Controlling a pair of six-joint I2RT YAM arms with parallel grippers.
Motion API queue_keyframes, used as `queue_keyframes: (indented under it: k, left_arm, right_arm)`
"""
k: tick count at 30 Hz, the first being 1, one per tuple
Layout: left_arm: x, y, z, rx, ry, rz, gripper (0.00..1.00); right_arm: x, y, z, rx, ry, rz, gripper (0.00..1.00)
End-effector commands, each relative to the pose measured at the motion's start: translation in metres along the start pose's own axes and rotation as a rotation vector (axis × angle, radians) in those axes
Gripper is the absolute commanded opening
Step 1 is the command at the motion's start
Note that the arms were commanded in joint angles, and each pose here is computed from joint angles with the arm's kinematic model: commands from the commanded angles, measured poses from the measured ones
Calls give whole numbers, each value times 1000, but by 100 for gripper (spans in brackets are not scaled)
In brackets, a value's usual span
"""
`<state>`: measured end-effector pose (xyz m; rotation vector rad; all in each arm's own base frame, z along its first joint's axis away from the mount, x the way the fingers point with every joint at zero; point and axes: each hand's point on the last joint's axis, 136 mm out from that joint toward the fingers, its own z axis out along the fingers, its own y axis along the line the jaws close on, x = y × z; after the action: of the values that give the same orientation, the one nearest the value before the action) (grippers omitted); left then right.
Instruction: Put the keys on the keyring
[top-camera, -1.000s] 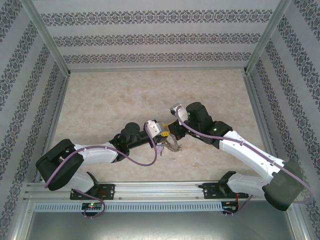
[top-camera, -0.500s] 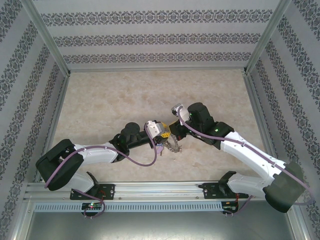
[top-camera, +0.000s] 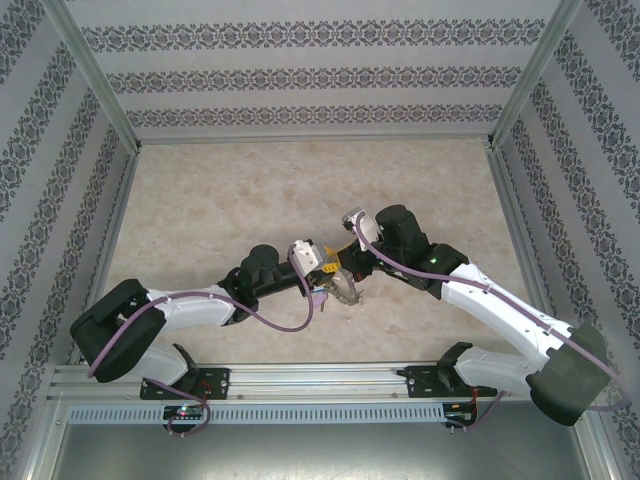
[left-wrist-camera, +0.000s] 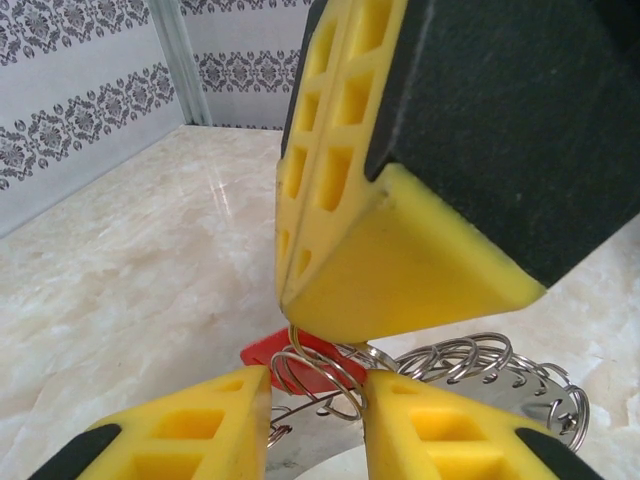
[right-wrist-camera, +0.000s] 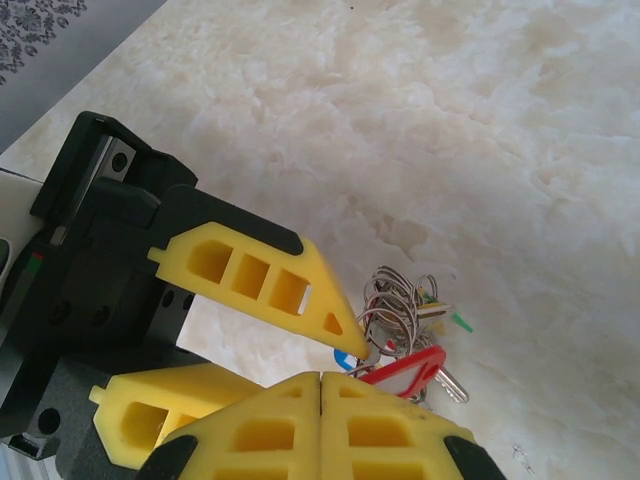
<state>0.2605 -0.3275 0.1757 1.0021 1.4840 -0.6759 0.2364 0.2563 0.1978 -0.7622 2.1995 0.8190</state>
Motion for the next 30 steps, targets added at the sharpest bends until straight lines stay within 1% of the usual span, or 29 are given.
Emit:
queue_keyframes:
  k: [1, 3, 7, 11, 15, 22, 27, 30]
  left_arm:
    - [-15, 5, -3, -35, -32, 1, 27]
    - [-12, 4, -3, -33, -15, 5, 24]
    - [-12, 3, -3, -28, -14, 10, 22]
    - [-10, 2, -2, -20, 0, 21, 17]
    - [-12, 2, -1, -16, 1, 30, 13]
    - [-11, -1, 0, 6, 8, 47, 18]
    - [-5, -2, 1, 14, 48, 67, 11]
    - [-9, -2, 0, 20, 40, 68, 9]
  right_arm:
    - [-11, 6, -8, -24, -47, -12, 0]
    - [-11, 7, -9, -26, -47, -12, 0]
    - [-10, 7, -8, -29, -44, -10, 0]
    - [-10, 7, -8, -31, -41, -7, 0]
    - [-9, 8, -7, -38, -35, -8, 0]
    - [-7, 7, -6, -33, -28, -6, 0]
    - [-7, 4, -5, -22, -22, -8, 0]
    - [-7, 6, -3, -30, -14, -9, 0]
